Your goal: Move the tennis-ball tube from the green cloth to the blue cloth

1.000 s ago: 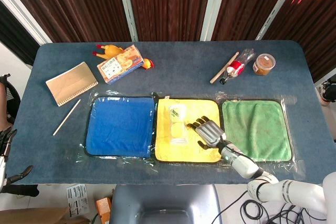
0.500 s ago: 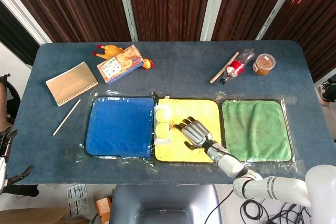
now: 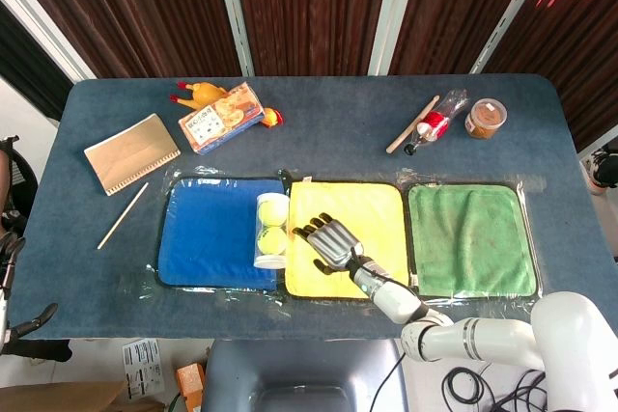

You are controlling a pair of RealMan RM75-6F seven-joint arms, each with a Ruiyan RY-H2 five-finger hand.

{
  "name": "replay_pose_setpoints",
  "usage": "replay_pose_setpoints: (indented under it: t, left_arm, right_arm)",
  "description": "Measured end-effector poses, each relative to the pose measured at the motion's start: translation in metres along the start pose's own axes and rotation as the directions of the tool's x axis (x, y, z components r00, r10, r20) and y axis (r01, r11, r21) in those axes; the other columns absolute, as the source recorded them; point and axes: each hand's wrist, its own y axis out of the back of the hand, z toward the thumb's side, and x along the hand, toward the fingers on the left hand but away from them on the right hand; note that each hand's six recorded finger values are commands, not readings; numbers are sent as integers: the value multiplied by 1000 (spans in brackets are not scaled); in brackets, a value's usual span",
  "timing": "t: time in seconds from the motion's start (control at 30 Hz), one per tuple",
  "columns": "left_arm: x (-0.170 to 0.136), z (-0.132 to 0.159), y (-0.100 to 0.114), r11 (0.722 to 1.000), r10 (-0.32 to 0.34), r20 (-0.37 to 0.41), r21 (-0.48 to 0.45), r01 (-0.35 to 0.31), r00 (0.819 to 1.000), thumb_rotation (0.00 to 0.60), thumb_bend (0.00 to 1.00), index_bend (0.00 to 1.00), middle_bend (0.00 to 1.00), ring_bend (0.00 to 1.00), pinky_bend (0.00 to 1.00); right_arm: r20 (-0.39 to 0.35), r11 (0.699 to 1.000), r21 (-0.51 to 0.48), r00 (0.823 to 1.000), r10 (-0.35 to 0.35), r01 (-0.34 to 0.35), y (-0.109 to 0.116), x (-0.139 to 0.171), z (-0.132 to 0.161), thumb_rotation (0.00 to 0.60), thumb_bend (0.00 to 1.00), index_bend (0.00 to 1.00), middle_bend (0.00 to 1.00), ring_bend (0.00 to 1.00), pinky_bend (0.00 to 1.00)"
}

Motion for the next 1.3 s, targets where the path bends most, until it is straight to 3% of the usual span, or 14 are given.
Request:
replay_pose_setpoints:
  t: [0.5, 0.9, 1.13, 1.3]
  left_arm:
    - [-1, -3, 3, 1000, -6, -6, -14, 5, 1000, 600, 29, 0, 0, 1, 43]
    - [-1, -4, 2, 1000, -15, -2, -18, 15, 1000, 600, 29, 0, 0, 1, 44]
    - [-3, -3, 2, 1000, -17, 0, -11, 17, 1000, 600, 30, 0, 0, 1, 43]
    - [-4, -3, 2, 1000, -23, 9, -12, 23, 1000, 600, 29, 0, 0, 0, 44]
  right_arm:
    - [-13, 1000, -4, 1000, -15, 15, 10, -30, 36, 600, 395, 159, 236, 107, 128]
    - [-9, 999, -3, 999, -37, 37, 17, -26, 36, 600, 395, 161, 236, 107, 128]
    - [-12, 999, 9, 999, -51, 52, 20, -13, 28, 600, 395, 176, 236, 107, 128]
    - [12, 993, 42, 993, -114, 114, 26, 29, 2, 600, 388, 106, 213, 74, 124]
